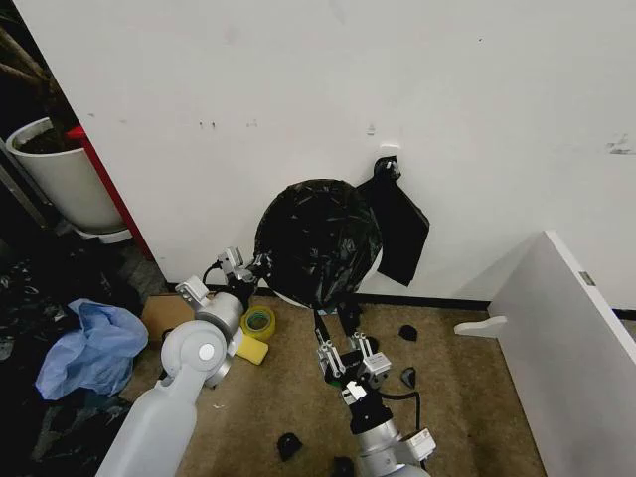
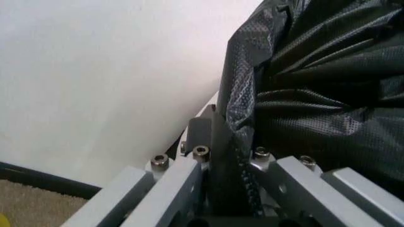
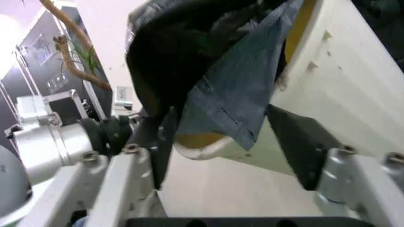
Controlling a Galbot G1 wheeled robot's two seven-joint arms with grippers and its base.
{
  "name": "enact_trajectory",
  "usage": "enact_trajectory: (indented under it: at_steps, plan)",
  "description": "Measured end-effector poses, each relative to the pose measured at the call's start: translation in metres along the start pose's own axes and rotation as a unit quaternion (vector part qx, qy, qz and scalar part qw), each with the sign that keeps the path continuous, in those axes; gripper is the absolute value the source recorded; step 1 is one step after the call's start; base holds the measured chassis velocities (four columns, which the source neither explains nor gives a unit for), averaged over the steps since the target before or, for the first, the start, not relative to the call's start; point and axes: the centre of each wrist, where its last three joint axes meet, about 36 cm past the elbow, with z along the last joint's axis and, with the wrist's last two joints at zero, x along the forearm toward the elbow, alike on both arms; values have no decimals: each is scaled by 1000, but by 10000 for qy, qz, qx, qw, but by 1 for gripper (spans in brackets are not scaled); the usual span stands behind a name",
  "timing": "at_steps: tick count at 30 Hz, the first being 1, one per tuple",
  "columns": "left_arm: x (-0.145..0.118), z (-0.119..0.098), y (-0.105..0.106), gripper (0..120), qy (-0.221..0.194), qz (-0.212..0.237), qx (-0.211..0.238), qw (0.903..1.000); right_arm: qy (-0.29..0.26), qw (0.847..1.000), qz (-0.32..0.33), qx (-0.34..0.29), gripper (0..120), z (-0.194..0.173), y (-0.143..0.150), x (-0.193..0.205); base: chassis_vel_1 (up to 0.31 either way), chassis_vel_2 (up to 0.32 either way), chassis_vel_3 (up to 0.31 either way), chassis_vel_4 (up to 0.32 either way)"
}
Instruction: Place the garbage bag over the trash bin.
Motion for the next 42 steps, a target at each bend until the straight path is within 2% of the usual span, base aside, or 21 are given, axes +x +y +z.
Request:
enact_trajectory:
  at_steps: [1, 5, 7, 8, 11, 21, 25, 27, 30, 31, 32, 34, 39, 42]
  plan:
    - [0, 0, 0, 1, 0, 0, 0, 10000, 0, 10000, 0, 0, 59, 0, 0, 0, 0, 0, 0, 0]
    - [0, -1, 0, 1, -16, 1, -6, 10000, 86, 9999, 63, -6, 76, 0, 1, 1, 0, 0, 0, 0]
    - [0, -2, 0, 1, -20, 2, -7, 10000, 101, 9999, 77, -4, 79, 0, 1, 1, 0, 0, 0, 0]
    - [-1, -2, 0, 1, -22, 4, -7, 10000, 124, 9999, 96, -2, 86, 0, 1, 1, 0, 0, 0, 0]
    - [-1, -1, 0, 1, -18, 4, 0, 10000, 134, 9999, 93, -22, 96, -1, 3, -2, 0, 0, 0, 0]
    - [-2, 6, -3, 1, 48, 29, 68, 10000, 118, 9999, 50, 90, 89, -4, -9, -15, 0, 0, 0, 0]
    - [-7, 9, -3, 1, 63, 30, 95, 9999, 80, 9999, 44, 142, 71, -6, -13, -20, 0, 0, 0, 0]
    - [-8, 9, -3, 1, 67, 26, 98, 9999, 74, 9998, 51, 152, 70, -7, -14, -21, 0, 0, 0, 0]
    - [-12, 11, -1, 1, 83, 6, 107, 9999, 38, 9998, 101, 164, 59, -9, -20, -26, 0, 0, 0, 0]
    - [-15, 11, 1, 1, 94, -22, 106, 9999, 8, 9998, 152, 153, 46, -10, -24, -31, 0, 0, 0, 0]
    - [-15, 12, 2, 1, 97, -28, 106, 9999, 4, 9998, 159, 152, 41, -10, -25, -32, 0, 0, 0, 0]
    - [-16, 12, 2, 1, 98, -32, 106, 9999, -1, 9998, 162, 151, 39, -10, -26, -33, 0, 0, 0, 0]
    - [-17, 11, 4, 1, 95, -57, 102, 9999, -18, 9997, 180, 164, 16, -10, -29, -36, 0, 0, 0, 0]
    - [-18, 11, 6, 1, 92, -68, 99, 9999, -18, 9997, 188, 164, 8, -9, -29, -36, 0, 0, 0, 0]
